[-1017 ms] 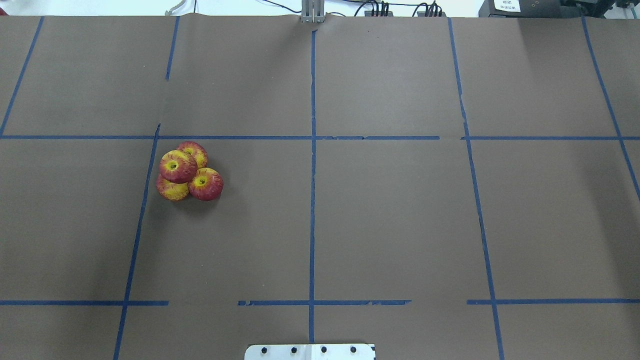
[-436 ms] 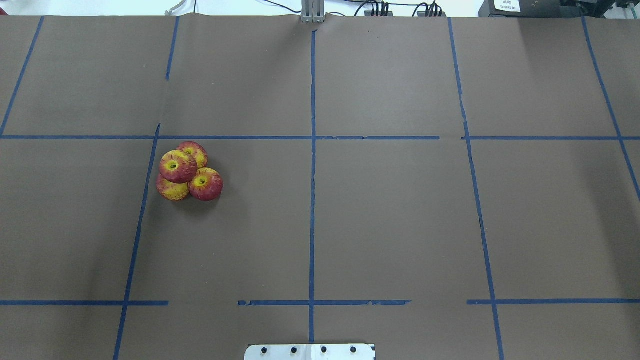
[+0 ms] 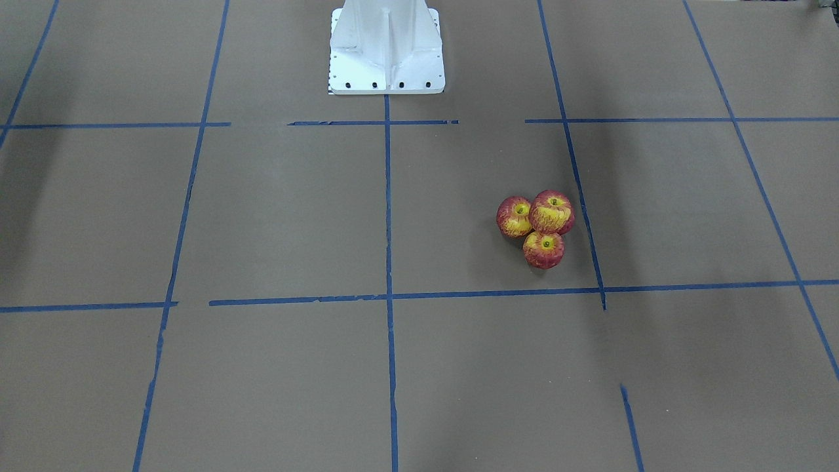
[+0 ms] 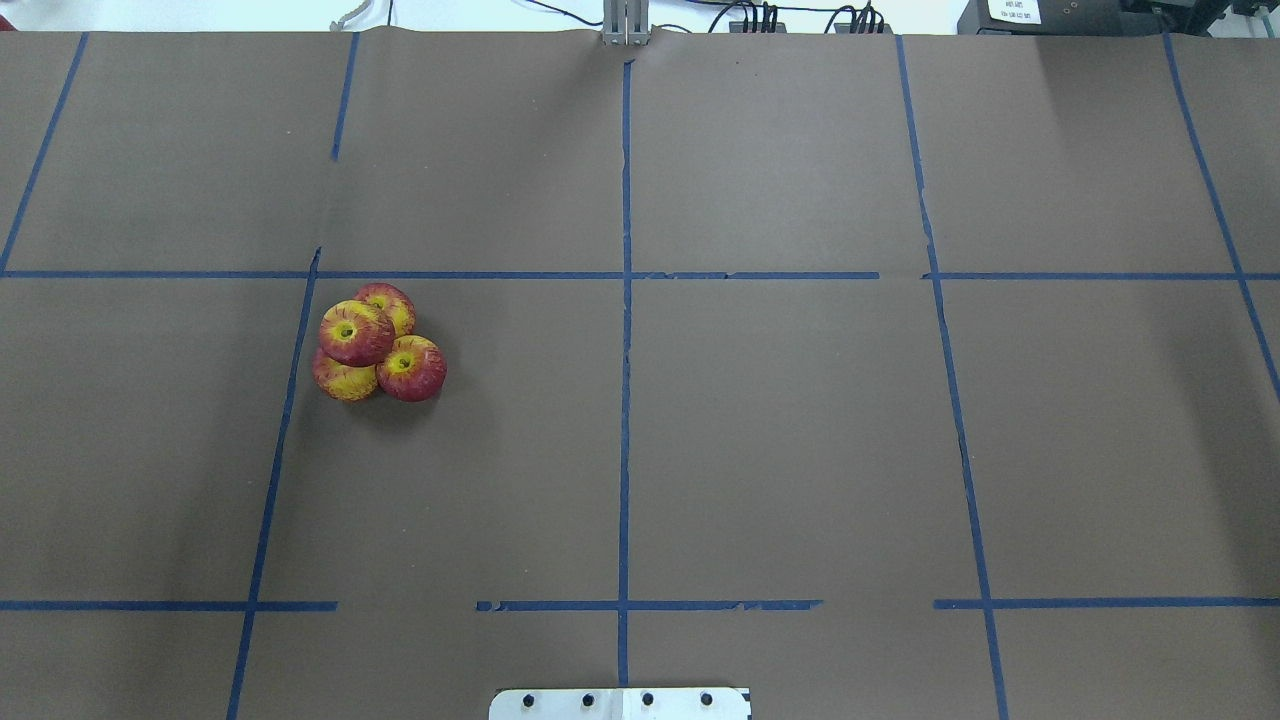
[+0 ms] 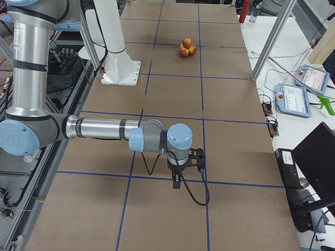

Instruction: Stack apples

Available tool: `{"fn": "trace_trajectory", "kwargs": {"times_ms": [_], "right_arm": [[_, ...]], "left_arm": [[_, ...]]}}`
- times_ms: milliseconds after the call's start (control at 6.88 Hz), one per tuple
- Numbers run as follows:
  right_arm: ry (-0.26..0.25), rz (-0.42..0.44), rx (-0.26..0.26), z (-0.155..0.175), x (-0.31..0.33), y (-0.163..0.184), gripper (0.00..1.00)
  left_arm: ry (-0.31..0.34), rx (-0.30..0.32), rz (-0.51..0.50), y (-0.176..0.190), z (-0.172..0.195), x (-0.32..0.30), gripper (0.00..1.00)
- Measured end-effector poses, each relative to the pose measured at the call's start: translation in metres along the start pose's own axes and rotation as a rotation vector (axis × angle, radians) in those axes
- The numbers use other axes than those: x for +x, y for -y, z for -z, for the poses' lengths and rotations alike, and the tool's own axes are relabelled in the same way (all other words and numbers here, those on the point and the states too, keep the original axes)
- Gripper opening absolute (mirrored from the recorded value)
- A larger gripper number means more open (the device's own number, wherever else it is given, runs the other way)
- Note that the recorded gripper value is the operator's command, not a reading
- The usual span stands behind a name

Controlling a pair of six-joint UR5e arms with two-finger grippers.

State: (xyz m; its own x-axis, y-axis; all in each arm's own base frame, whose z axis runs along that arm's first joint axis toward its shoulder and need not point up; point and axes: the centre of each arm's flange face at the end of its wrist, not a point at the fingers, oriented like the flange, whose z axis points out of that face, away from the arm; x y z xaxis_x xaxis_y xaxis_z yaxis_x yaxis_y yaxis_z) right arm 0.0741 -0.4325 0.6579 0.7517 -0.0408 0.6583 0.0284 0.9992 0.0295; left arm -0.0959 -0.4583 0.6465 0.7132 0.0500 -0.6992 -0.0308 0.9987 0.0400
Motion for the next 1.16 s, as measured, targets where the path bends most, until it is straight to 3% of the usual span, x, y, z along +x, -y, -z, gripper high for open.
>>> {"fn": "trace_trajectory", "kwargs": {"times_ms": [1162], "right_arm": [[0.000, 0.000, 0.000, 0.0000, 0.0000, 0.0000, 1.00]], "left_arm": [[-0.002, -0.017, -0.014, 0.0022, -0.0081, 0.0058, 1.00]]}}
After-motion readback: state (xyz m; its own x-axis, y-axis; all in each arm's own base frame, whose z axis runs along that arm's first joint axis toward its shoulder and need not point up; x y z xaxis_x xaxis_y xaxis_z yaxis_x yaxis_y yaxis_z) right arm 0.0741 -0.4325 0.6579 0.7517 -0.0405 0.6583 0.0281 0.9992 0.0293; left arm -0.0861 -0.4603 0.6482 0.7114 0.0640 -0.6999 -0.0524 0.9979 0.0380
